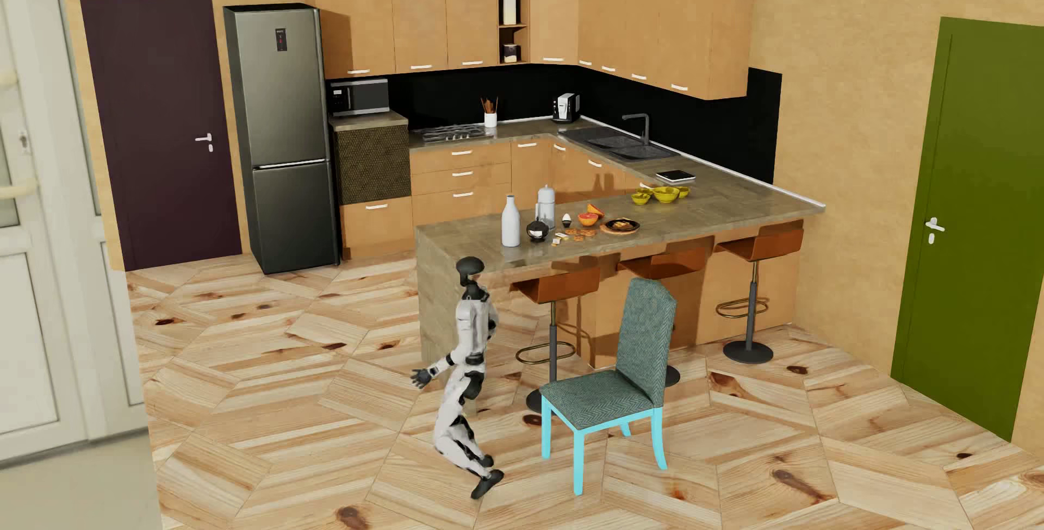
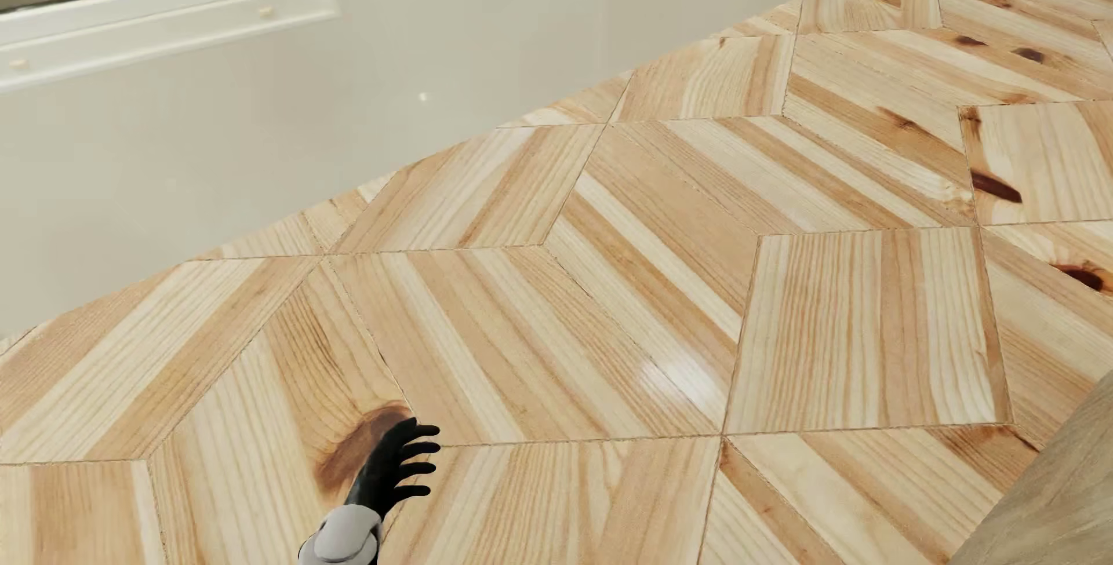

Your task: Avoid the counter

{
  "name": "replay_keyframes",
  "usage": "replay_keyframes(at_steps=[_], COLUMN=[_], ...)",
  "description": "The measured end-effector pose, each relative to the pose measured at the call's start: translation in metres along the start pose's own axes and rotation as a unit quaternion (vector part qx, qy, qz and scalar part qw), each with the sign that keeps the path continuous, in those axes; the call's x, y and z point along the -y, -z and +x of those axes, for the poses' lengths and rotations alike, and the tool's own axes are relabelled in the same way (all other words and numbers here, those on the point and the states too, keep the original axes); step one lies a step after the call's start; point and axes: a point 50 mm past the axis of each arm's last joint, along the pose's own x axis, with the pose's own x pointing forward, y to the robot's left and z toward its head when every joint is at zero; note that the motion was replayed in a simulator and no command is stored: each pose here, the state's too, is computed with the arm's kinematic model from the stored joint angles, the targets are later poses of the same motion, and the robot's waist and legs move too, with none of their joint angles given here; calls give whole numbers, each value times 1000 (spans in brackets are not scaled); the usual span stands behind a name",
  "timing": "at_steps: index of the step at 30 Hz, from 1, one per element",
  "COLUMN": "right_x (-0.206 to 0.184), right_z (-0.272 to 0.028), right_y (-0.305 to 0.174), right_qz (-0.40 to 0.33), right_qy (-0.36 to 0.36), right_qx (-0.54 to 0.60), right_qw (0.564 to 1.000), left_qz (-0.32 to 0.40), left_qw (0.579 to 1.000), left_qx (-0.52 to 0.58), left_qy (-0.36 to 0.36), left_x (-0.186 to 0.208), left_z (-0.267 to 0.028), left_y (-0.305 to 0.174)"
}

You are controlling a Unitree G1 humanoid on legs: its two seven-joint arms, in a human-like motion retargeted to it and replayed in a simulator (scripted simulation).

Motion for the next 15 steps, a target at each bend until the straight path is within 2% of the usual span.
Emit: replay_keyframes(at_steps=[2,3,4,5,6,8,10,11,12,15], right_x=[-5,-11,-22,-35,-35,-14,0,-3,-4,-15], right_z=[1,2,-1,-2,1,0,-5,-5,-2,-1], right_y=[-29,-70,-104,-115,-98,-63,-35,-8,10,-43], right_qz=[39,36,9,-26,-30,-4,4,-21,-66,3], right_qy=[19,13,-7,-37,-61,-78,-49,-34,-23,13], right_qx=[45,106,162,184,165,123,84,37,-5,81], right_qw=[998,994,987,982,984,989,995,999,998,997], left_qz=[-1,7,23,53,68,43,15,14,8,72], left_qw=[998,993,989,987,988,991,992,991,993,997], left_qx=[-55,-102,-132,-134,-106,-23,78,112,106,-27], left_qy=[-36,-54,-63,-68,-85,-122,-93,-69,-47,-10], left_x=[-22,-36,-49,-63,-72,-67,-31,-17,-5,-26], left_z=[-28,-48,-58,-53,-42,-20,-1,7,8,-24], left_y=[54,84,96,90,71,29,-24,-42,-33,44])
